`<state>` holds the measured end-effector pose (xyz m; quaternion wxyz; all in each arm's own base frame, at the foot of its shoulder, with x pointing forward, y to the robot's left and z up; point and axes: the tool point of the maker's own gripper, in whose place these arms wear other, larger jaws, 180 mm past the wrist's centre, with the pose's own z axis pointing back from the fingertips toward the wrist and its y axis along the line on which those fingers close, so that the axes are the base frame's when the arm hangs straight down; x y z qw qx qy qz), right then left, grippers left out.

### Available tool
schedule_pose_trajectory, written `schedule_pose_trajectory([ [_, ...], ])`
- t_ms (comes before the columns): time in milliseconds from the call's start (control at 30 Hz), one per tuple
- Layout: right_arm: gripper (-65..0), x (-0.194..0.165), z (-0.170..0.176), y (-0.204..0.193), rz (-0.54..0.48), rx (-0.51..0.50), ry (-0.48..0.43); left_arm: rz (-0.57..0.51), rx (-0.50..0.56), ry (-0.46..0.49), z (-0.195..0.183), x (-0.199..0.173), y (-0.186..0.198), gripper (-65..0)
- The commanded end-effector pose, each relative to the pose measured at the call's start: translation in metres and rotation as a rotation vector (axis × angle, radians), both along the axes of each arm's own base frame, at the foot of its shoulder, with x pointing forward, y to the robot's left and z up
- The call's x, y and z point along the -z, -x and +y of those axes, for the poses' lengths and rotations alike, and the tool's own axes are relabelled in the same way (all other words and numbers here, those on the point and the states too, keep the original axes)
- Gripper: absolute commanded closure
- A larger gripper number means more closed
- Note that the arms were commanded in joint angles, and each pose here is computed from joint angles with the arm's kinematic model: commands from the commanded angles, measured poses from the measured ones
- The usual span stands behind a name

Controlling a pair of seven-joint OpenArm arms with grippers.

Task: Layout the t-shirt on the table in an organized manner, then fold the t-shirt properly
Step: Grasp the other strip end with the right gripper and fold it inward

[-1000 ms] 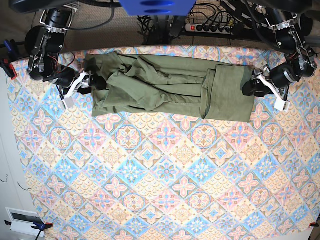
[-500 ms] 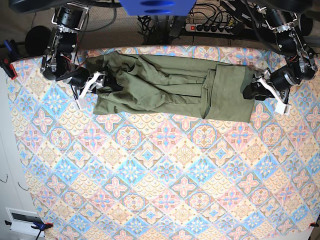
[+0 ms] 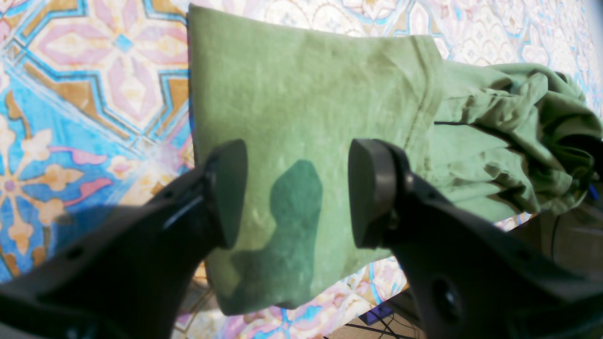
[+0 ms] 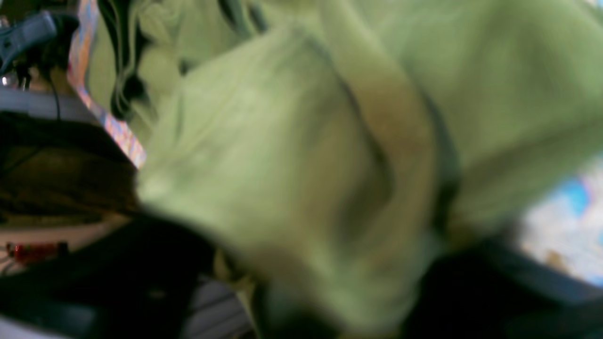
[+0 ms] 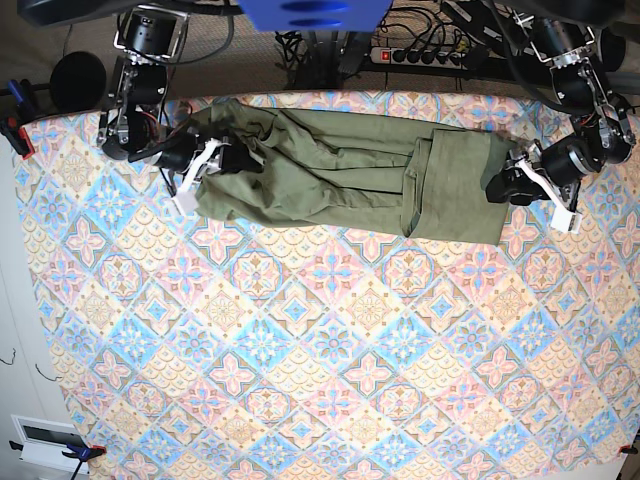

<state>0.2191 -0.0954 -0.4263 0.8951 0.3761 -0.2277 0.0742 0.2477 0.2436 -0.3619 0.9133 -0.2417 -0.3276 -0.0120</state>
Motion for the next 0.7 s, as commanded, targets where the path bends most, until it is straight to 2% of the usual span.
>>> schedule_pose_trajectory([
  [0, -20.9, 0.002, -0.002, 0.003, 0.019, -0.019, 0.024, -0.053, 0.002, -0.003, 0.004, -0.014, -0.009, -33.7],
  [100, -6.1, 0.002, -0.004, 0.001, 0.015, -0.014, 0.027, -0.064, 0.002, -0.003, 0.004, -0.017, -0.013, -33.7],
  [167, 0.0, 0.002, -0.009, 0.0, 0.014, -0.004, 0.031, -0.07, 0.002, -0.003, 0.004, -0.018, -0.015, -33.6],
  [300, 0.0, -0.005, -0.046, -0.015, -0.016, 0.101, 0.063, -0.075, 0.002, -0.002, 0.004, -0.02, -0.016, -33.6],
  [533, 0.0, -0.007, -0.121, -0.047, -0.001, 0.204, 0.127, -0.075, 0.002, -0.001, 0.003, -0.02, -0.016, -33.6],
  [667, 0.0, -0.018, -0.162, -0.071, -0.043, 0.266, 0.166, -0.074, 0.002, -0.002, 0.003, -0.019, -0.016, -32.8],
])
